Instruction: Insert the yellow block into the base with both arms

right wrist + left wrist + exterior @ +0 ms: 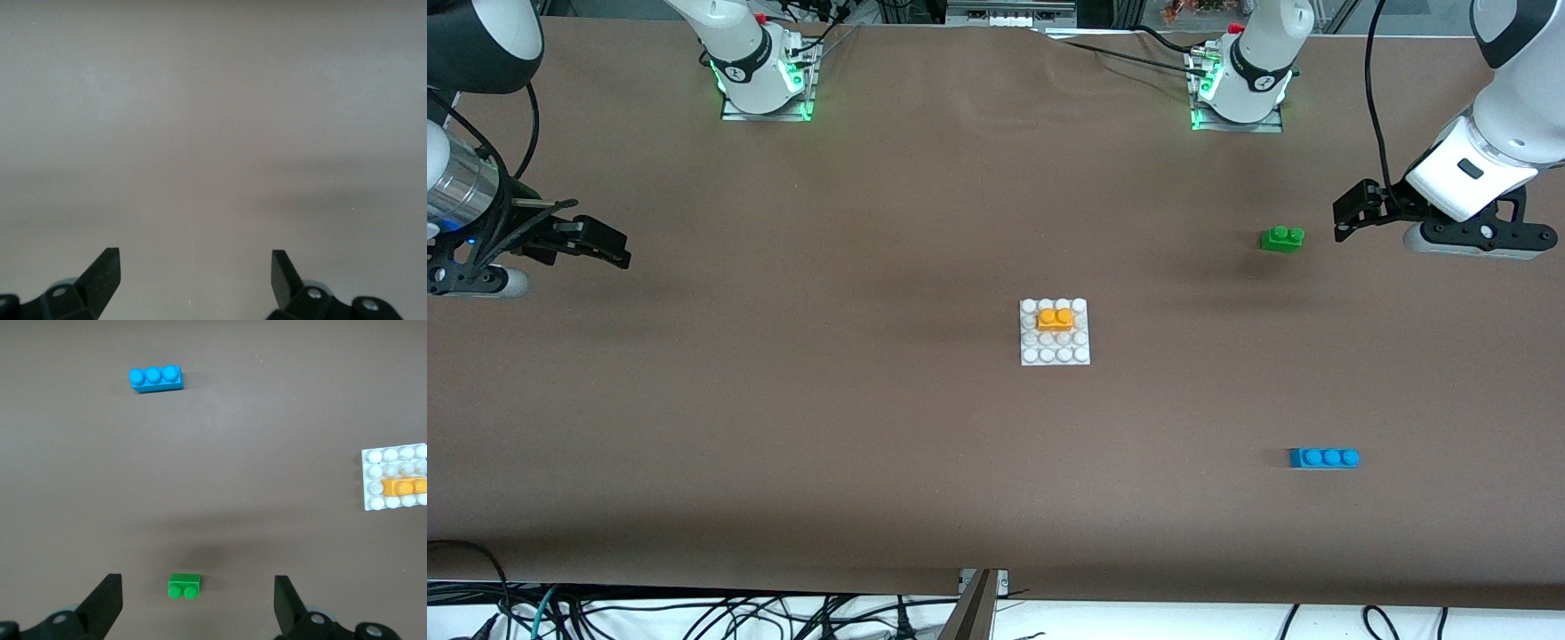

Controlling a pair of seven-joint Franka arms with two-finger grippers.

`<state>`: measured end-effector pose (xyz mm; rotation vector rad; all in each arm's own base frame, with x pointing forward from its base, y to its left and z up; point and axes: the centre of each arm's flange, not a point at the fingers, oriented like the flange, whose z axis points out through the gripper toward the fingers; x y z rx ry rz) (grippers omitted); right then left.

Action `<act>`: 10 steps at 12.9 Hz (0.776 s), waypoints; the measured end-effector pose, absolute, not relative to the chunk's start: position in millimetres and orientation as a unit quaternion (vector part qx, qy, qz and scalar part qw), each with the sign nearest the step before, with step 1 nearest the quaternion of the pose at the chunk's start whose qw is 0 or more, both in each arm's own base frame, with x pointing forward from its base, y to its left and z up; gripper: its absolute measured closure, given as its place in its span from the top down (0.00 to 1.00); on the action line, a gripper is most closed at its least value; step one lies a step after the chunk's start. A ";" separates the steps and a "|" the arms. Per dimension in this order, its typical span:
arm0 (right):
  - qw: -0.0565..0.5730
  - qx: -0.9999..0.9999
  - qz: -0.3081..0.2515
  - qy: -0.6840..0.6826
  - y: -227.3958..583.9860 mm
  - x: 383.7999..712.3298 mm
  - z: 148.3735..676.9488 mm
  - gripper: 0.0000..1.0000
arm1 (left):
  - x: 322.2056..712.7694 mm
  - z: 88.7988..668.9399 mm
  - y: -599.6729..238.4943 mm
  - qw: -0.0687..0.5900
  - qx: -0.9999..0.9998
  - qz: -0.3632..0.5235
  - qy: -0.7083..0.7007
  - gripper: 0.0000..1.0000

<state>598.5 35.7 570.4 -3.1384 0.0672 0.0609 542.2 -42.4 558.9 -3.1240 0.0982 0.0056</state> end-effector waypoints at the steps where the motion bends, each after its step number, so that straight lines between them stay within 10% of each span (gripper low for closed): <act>1: 0.001 -1.000 0.019 0.021 35.6 598.5 570.4 1.00 | 543.8 557.5 -42.0 0.006 -1.000 0.009 0.028 1.00; 10: 0.001 -1.000 0.019 0.021 35.5 598.5 570.4 1.00 | 555.7 558.1 -45.4 -0.021 -0.999 0.025 0.007 1.00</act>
